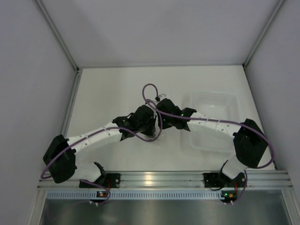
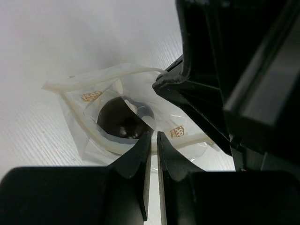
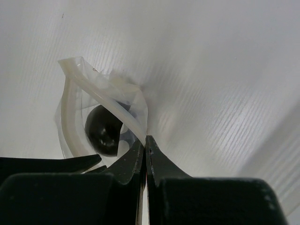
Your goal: Open the zip-top bag and remove the fake food
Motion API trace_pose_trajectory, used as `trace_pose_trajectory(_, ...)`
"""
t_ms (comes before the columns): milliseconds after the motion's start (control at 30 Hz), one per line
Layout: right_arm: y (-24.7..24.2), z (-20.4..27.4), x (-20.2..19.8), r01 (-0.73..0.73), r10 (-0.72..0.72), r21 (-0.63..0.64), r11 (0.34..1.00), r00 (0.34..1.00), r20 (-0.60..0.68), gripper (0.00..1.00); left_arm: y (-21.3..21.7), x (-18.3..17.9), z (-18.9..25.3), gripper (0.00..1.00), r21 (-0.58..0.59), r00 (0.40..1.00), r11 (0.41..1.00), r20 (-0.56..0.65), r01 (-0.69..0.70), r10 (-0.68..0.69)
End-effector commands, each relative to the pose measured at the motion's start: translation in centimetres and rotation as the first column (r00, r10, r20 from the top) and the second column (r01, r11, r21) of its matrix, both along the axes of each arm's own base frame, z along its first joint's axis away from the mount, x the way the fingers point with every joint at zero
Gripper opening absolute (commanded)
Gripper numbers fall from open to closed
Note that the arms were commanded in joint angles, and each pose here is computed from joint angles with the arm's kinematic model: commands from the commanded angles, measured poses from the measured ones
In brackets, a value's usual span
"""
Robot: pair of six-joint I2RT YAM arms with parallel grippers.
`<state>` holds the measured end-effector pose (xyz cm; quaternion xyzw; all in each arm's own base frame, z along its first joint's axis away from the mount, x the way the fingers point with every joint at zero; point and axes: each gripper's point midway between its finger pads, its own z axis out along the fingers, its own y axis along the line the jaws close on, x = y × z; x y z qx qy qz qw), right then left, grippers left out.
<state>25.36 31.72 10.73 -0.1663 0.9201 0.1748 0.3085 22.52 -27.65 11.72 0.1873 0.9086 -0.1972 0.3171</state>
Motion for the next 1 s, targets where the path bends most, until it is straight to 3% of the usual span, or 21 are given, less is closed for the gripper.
trace_pose_trajectory(0,1.0,0.0,-1.1,-0.051,0.051,0.002,0.999,0.998,0.022,0.00,-3.5,1.6,2.4,0.16,-0.099,0.993,0.993,0.104,0.067,-0.057)
trace_pose_trajectory(233,0.9,0.5,-1.7,-0.025,0.027,-0.032,0.999,0.997,0.075,0.00,-2.8,1.6,-0.3,0.17,-0.013,0.999,1.000,0.042,0.029,-0.028)
trace_pose_trajectory(367,0.6,1.3,-1.4,0.014,-0.004,-0.073,0.997,0.991,0.131,0.00,-2.6,0.5,-0.9,0.21,0.013,0.998,0.998,-0.002,0.063,-0.063)
trace_pose_trajectory(500,0.1,2.0,-0.9,0.048,-0.032,-0.094,0.994,0.985,0.167,0.00,-2.4,-0.6,-0.2,0.33,-0.011,0.995,0.995,-0.012,0.098,-0.098)
trace_pose_trajectory(700,0.5,3.6,-1.1,0.049,-0.044,-0.017,0.999,0.978,0.206,0.00,-1.4,-0.6,-2.5,0.33,0.062,0.997,0.996,-0.048,0.056,-0.053)
trace_pose_trajectory(967,1.0,5.6,-1.7,0.039,-0.060,0.084,0.996,0.963,0.261,0.00,-1.0,-0.3,-2.3,0.33,0.048,0.998,0.998,-0.043,-0.042,0.044)
